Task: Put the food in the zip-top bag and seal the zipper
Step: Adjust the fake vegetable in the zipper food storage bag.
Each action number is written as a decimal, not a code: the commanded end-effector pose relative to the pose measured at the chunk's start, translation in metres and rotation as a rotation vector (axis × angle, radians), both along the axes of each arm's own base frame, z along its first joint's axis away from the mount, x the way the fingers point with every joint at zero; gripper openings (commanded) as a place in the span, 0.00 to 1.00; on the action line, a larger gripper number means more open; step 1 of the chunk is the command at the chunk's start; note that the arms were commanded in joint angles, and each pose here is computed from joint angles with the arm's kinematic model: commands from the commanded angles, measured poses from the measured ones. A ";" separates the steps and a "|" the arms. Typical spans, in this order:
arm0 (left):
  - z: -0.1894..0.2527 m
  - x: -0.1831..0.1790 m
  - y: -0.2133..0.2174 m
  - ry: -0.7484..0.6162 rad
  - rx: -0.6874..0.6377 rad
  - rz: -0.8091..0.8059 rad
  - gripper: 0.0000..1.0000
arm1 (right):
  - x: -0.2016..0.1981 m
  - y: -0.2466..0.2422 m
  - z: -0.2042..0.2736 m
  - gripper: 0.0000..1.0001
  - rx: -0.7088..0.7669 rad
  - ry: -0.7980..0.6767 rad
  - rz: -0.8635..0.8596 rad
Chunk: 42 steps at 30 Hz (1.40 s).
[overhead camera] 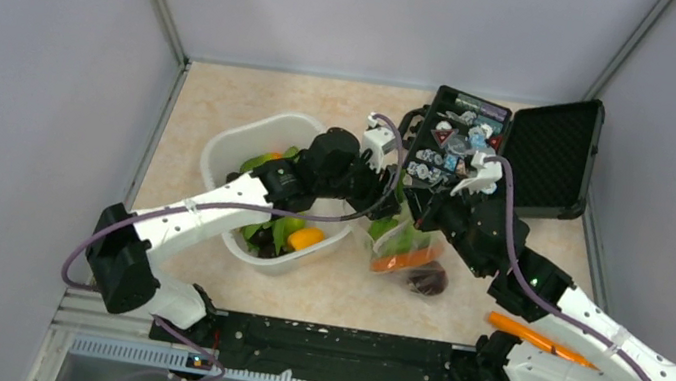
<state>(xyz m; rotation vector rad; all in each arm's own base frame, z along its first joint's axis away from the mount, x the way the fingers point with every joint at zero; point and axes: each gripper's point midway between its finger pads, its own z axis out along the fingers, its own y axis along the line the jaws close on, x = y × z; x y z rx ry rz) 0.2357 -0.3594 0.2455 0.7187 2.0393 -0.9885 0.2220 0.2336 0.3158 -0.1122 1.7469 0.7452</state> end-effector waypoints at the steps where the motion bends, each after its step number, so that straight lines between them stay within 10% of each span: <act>1: 0.001 0.024 -0.010 -0.055 -0.028 0.094 0.49 | -0.003 -0.001 0.043 0.00 0.160 -0.075 0.005; 12: -0.021 0.001 -0.021 -0.202 -0.076 0.007 0.22 | 0.001 -0.027 0.053 0.00 0.220 -0.100 -0.104; 19: -0.034 -0.009 -0.031 -0.169 -0.037 -0.053 0.29 | 0.001 -0.030 0.056 0.00 0.214 -0.104 -0.114; 25: 0.011 0.010 -0.013 -0.256 -0.141 0.123 0.79 | -0.001 -0.028 0.050 0.00 0.225 -0.089 -0.103; 42: 0.017 0.042 -0.019 -0.387 -0.225 0.237 0.63 | -0.005 -0.018 0.047 0.00 0.247 -0.069 -0.054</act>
